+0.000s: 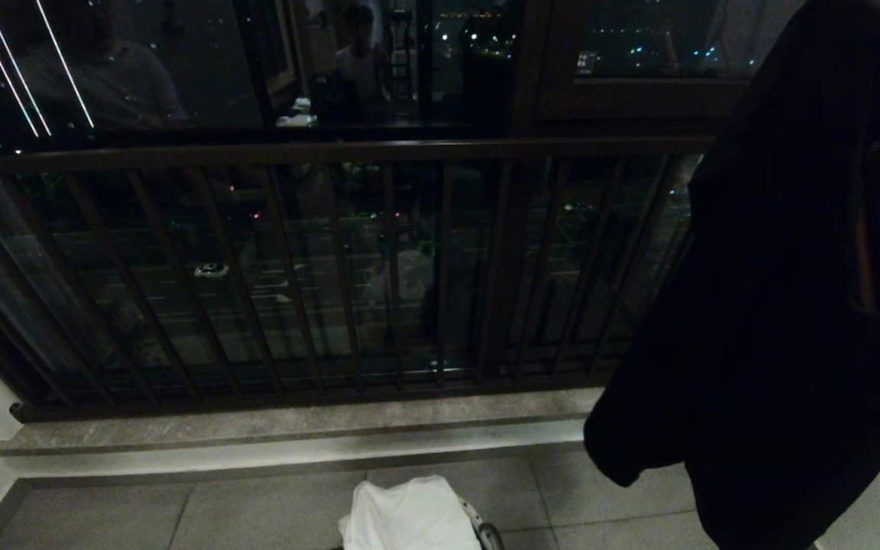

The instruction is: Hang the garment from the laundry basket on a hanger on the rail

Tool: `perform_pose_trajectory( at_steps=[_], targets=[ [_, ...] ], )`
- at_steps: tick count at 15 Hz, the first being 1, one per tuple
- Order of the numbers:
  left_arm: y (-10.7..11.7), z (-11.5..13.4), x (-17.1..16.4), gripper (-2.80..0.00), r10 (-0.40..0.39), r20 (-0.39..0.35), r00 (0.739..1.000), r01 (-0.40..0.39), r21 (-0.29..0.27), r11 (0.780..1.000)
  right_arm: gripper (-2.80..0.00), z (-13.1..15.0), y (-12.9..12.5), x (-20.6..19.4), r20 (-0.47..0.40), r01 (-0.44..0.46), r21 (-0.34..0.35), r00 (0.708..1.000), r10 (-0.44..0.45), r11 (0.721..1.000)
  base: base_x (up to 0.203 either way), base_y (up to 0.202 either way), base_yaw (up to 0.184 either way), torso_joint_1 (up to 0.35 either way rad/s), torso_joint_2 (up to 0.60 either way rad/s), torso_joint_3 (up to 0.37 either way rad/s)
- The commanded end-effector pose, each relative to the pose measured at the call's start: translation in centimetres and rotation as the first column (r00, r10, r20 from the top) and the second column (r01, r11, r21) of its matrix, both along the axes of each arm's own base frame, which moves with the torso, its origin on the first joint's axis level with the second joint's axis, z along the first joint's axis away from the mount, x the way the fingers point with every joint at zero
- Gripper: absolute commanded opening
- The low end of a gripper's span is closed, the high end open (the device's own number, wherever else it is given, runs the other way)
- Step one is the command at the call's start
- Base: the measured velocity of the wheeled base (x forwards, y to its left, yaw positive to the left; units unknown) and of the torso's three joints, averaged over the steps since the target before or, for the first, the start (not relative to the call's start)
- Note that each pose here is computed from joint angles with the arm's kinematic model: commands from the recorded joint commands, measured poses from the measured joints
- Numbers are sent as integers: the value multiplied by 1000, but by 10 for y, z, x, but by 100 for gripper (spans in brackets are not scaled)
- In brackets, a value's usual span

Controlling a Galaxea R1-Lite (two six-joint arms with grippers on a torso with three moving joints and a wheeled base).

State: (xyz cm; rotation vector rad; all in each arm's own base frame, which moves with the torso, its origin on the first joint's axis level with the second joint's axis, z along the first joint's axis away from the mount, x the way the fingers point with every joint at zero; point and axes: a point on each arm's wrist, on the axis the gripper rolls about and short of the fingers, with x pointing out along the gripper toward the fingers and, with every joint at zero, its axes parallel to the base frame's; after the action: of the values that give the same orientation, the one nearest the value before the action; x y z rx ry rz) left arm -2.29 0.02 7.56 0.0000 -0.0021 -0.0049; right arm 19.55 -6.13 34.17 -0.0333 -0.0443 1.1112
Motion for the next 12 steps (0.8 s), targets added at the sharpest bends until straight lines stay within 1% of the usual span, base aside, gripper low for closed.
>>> perform_pose_trajectory(
  at_steps=[1, 5, 7, 9, 11, 12],
  targets=[
    [0, 0, 0, -280, 0, -1, 1000, 0, 0, 1000, -280, 3, -5, 11, 6, -5, -6, 1000, 5, 1000, 0, 0, 0, 0, 0, 0],
    [0, 0, 0, -280, 0, -1, 1000, 0, 0, 1000, -280, 23, -10, 17, 65, 3, -33, 998, -1, 999, 0, 0, 0, 0, 0, 0],
    [0, 0, 0, -280, 0, -1, 1000, 0, 0, 1000, -280, 35, -15, 13, 87, 34, -42, 996, -30, 999, 0, 0, 0, 0, 0, 0],
    [0, 0, 0, -280, 0, -1, 1000, 0, 2, 1000, -280, 37, -20, 20, 83, 38, -40, 996, -35, 998, 0, 0, 0, 0, 0, 0],
    [0, 0, 0, -280, 0, -1, 1000, 0, 2, 1000, -280, 32, -24, 29, 78, 37, -37, 996, -34, 999, 0, 0, 0, 0, 0, 0],
    [0, 0, 0, -280, 0, -1, 1000, 0, 2, 1000, -280, 33, -26, 32, 95, 38, -45, 995, -33, 998, 0, 0, 0, 0, 0, 0]
  ],
)
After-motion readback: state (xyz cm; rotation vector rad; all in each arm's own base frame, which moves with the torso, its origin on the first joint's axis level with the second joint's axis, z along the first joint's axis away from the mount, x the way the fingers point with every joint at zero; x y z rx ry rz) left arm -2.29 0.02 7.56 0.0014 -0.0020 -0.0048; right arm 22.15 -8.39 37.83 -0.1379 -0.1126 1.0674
